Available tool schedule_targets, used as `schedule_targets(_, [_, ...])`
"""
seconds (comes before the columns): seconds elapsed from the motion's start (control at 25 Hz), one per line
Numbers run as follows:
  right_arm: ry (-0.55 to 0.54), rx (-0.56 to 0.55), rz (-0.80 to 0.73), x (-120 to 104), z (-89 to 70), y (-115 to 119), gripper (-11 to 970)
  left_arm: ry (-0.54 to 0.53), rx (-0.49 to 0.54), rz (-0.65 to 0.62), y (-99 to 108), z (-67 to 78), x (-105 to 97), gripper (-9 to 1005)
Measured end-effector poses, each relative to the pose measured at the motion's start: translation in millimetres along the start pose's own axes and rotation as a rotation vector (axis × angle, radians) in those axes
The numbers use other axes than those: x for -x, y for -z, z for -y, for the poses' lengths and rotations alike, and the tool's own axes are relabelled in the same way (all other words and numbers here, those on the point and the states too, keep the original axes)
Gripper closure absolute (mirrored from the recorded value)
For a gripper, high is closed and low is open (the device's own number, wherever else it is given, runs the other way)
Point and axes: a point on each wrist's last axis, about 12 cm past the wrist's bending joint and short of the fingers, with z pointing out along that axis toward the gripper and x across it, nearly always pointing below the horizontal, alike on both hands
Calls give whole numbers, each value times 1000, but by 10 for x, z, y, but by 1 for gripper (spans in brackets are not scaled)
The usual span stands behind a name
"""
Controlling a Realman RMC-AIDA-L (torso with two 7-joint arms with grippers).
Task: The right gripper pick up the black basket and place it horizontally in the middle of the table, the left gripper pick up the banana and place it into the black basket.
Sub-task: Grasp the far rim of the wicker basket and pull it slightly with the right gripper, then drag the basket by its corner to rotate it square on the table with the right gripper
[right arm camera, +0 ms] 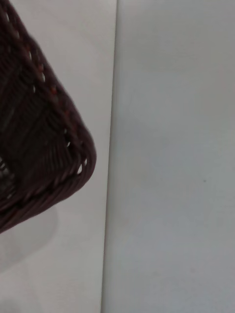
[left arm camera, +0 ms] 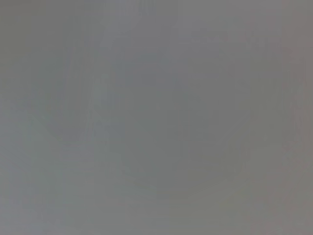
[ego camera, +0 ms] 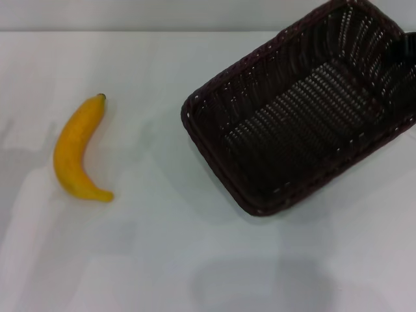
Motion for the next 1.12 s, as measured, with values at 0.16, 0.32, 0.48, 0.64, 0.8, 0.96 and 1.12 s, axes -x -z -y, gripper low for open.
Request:
schedule_targets(0.16, [-63, 13, 18, -88, 116, -19, 758, 6, 2, -5, -11, -9, -21, 119])
schedule_targets(0.32, [-156, 48, 70, -191, 278, 21, 760, 7, 1, -4, -20, -9, -24, 119])
schedule_targets(0.48, [-216, 61, 100, -276, 391, 103, 768, 7, 1, -2, -26, -11, -20, 119])
schedule_targets(0.64, [-265, 76, 123, -354, 479, 167, 771, 7, -4, 2, -48, -4, -14, 119])
schedule_targets(0.8, [-303, 95, 148, -399, 533, 216, 770, 7, -9, 4, -71, 4, -14, 119])
schedule_targets(0.96, [-343, 111, 175, -427, 590, 259, 769, 7, -10, 4, -75, 6, -14, 119])
schedule_targets(1.12, [-381, 141, 195, -463, 618, 282, 768, 7, -9, 4, -74, 5, -15, 119])
